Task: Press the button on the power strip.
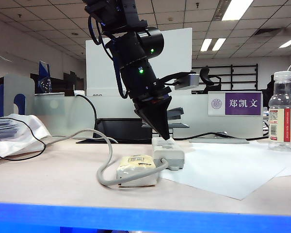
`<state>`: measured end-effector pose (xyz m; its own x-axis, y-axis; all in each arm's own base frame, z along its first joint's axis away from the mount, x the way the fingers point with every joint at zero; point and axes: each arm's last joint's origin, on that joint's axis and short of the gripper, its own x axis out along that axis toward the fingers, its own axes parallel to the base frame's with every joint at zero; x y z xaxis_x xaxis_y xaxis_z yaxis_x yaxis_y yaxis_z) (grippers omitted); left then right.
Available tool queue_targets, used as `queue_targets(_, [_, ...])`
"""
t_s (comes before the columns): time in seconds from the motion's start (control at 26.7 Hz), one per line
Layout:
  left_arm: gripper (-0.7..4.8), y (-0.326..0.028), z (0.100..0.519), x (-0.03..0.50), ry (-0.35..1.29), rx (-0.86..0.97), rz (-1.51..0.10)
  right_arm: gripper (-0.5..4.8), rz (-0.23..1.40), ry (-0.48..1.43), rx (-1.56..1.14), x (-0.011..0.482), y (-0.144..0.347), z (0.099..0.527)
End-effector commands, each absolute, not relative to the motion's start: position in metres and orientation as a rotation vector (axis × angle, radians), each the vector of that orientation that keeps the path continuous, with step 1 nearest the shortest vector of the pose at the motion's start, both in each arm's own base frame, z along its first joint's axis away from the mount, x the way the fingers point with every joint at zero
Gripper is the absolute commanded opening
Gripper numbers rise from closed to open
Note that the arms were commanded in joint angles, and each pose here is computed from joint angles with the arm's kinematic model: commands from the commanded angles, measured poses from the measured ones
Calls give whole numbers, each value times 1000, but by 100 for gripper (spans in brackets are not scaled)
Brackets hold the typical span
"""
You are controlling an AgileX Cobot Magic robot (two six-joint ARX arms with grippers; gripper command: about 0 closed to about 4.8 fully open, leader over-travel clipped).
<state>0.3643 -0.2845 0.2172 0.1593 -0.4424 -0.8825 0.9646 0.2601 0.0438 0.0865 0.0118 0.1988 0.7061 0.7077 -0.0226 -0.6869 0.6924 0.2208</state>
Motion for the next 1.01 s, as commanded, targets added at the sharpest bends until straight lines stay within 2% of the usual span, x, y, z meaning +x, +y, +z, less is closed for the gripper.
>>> queue_targets(0.04, [-5,-284,219,363,884,748,-1159,3,785,99,194,87,12,200])
queue_targets(1.01, [-5,-285,203,363,946,753,-1173,3,785,99,194,86,12,200])
